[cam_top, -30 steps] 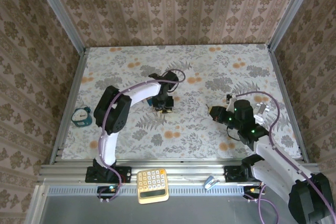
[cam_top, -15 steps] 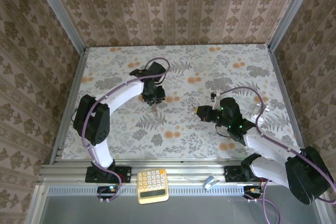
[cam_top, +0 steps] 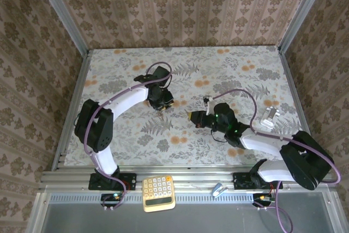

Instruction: Unlock with the key

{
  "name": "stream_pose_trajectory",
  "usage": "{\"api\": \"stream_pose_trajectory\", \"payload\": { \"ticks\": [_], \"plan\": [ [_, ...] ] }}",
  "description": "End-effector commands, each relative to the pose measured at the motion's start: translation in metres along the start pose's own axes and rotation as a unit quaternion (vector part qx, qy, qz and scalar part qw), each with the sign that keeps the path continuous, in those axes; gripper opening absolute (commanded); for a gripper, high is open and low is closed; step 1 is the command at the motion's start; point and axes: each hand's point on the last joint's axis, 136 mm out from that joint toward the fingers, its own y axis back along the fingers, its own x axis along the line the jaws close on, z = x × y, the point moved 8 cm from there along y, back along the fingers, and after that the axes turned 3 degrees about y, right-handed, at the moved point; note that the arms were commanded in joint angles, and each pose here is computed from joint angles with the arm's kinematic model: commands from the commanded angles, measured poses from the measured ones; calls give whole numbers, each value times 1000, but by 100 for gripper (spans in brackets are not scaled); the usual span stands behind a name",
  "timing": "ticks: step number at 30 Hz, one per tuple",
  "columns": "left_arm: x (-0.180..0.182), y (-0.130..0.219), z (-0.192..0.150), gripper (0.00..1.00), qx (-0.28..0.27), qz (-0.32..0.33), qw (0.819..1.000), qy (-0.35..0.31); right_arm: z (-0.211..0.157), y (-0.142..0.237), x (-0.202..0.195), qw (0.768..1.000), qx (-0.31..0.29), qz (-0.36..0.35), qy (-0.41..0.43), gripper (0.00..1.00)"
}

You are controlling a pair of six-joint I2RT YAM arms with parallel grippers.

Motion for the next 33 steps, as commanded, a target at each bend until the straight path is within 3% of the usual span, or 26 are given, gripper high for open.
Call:
{"api": "stream_pose_trajectory", "payload": {
  "ticks": [1, 13, 33],
  "plan": [
    [-9, 10, -3, 27, 5, -41, 999, 24, 14, -10, 13, 998, -48, 19, 19, 0],
    [-17, 10, -6, 27, 11, -54, 998, 26, -5, -41, 14, 999, -49, 14, 4, 0],
    [-19, 8, -10, 27, 18, -60, 997, 33, -7, -60, 9, 998, -57, -10, -13, 0]
  ]
}}
